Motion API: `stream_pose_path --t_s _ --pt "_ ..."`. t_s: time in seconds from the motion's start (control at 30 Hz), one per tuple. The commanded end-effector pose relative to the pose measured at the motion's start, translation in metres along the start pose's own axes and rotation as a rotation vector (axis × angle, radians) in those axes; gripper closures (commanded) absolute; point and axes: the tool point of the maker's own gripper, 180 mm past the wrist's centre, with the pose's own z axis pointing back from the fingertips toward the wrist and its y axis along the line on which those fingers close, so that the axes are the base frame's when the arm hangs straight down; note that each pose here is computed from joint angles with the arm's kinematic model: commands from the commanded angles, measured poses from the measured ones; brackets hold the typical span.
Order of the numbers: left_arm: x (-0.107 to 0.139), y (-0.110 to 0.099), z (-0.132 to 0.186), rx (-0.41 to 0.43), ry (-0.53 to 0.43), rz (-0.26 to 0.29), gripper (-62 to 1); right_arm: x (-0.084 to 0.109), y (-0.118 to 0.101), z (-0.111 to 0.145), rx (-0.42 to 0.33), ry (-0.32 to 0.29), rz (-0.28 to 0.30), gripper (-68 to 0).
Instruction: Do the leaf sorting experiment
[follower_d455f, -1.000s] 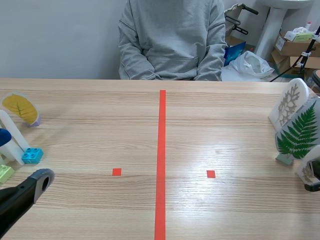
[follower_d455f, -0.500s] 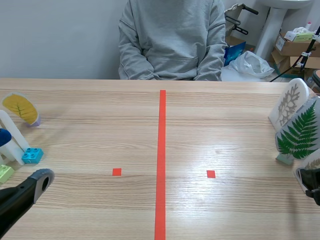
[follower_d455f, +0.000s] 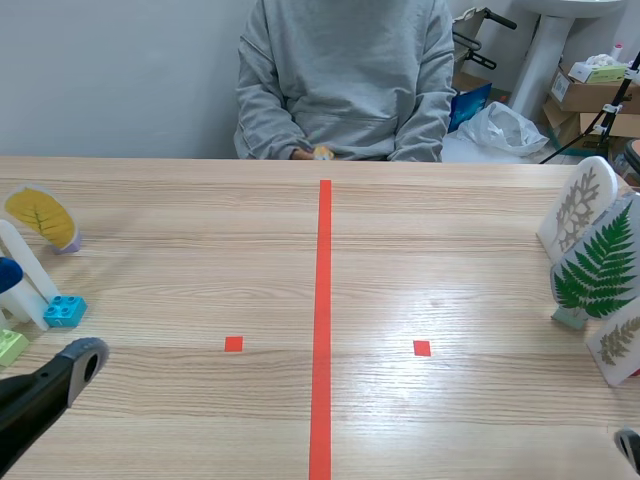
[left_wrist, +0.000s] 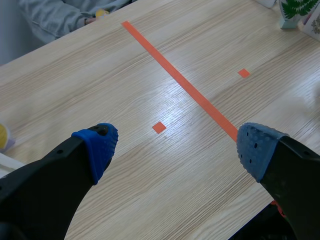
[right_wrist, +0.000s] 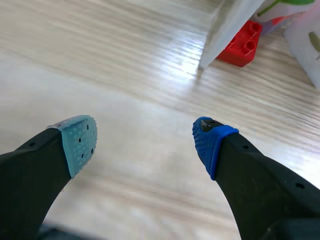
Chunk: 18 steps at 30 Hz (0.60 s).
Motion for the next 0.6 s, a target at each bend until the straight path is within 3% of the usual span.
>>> stream_pose_path --t_s 0.0,0.2,0.4,0.57 --pt "0.004 0.000 -0.001 -0.002 -0.016 -0.014 -51.2 0.014 0.006 0.013 0.017 -0.041 0.037 -40.4" --pt "-0.004 0.009 -0.007 0.019 0.002 -0.035 -51.2 0.063 0.066 0.040 0.189 -0.156 0.158 -47.5" --pt "-0.002 0.014 -0.009 0.029 -0.014 -0.034 -51.2 0.129 0.103 0.056 0.266 -0.311 0.301 -50.2" --pt "0.002 0.013 -0.009 0.023 -0.036 -0.009 -51.2 0.156 0.125 0.065 0.322 -0.378 0.394 -50.2"
